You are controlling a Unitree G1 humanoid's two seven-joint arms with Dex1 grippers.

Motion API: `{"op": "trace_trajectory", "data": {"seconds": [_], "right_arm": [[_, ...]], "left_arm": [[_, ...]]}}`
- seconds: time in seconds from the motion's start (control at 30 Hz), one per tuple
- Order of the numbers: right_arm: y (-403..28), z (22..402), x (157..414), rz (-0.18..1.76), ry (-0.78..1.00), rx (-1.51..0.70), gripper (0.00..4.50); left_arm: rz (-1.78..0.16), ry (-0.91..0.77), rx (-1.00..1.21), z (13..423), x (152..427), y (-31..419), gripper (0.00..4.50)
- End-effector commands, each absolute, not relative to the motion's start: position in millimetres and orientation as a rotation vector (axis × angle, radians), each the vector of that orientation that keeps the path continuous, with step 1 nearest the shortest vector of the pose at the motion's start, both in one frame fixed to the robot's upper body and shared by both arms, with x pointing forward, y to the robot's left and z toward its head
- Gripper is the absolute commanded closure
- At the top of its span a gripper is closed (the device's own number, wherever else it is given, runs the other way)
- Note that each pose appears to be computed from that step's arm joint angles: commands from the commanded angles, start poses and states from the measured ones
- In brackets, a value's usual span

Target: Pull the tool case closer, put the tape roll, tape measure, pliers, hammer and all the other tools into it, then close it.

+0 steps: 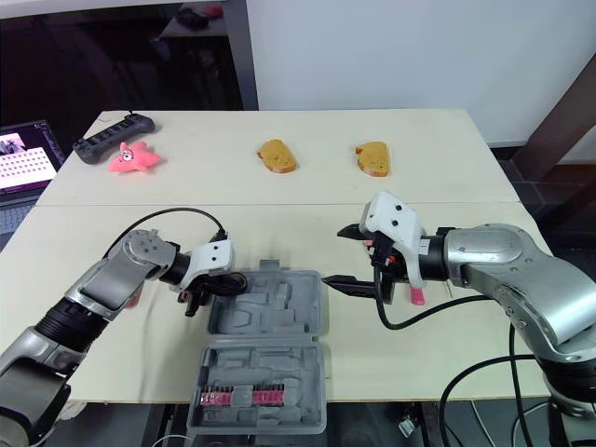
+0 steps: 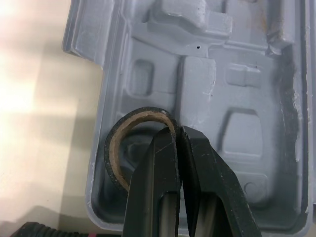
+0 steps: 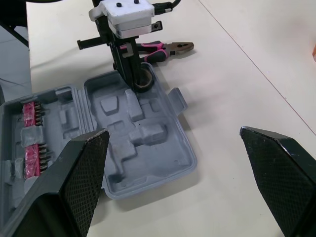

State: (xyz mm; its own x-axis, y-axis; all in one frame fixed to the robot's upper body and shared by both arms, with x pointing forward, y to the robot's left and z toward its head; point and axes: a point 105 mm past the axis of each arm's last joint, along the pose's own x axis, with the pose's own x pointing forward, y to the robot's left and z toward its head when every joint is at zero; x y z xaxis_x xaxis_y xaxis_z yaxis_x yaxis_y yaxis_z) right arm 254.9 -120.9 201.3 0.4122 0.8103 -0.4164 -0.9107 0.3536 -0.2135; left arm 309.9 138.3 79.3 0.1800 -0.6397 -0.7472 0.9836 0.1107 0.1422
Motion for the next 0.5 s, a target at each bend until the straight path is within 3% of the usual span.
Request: {"op": "trace_trajectory", "data": {"seconds": [0.03, 0.3, 0.4, 0.47, 0.5], "right_arm": [[-118.4, 211.2, 252.8, 1.136, 0.208, -0.477, 0.00], [-118.8, 210.1, 253.6, 1.139, 0.216, -0.476, 0.00], [-118.1, 209.9, 254.6, 1.140, 0.215, -0.475, 0.00], [-117.8, 209.9, 255.3, 1.141, 0.215, -0.476, 0.00], [-117.7, 209.9, 255.4, 1.142, 0.216, -0.476, 0.00]], "left_arm": [[-1.269, 0.574, 0.747, 86.8, 313.8, 143.7, 4.46], [-1.256, 0.574, 0.756, 96.0, 314.2, 148.1, 4.46], [-1.259, 0.574, 0.750, 97.0, 314.5, 147.5, 3.52], [-1.267, 0.583, 0.743, 97.2, 312.8, 147.6, 2.59], [-1.272, 0.587, 0.738, 97.7, 311.7, 147.6, 2.59]]}}
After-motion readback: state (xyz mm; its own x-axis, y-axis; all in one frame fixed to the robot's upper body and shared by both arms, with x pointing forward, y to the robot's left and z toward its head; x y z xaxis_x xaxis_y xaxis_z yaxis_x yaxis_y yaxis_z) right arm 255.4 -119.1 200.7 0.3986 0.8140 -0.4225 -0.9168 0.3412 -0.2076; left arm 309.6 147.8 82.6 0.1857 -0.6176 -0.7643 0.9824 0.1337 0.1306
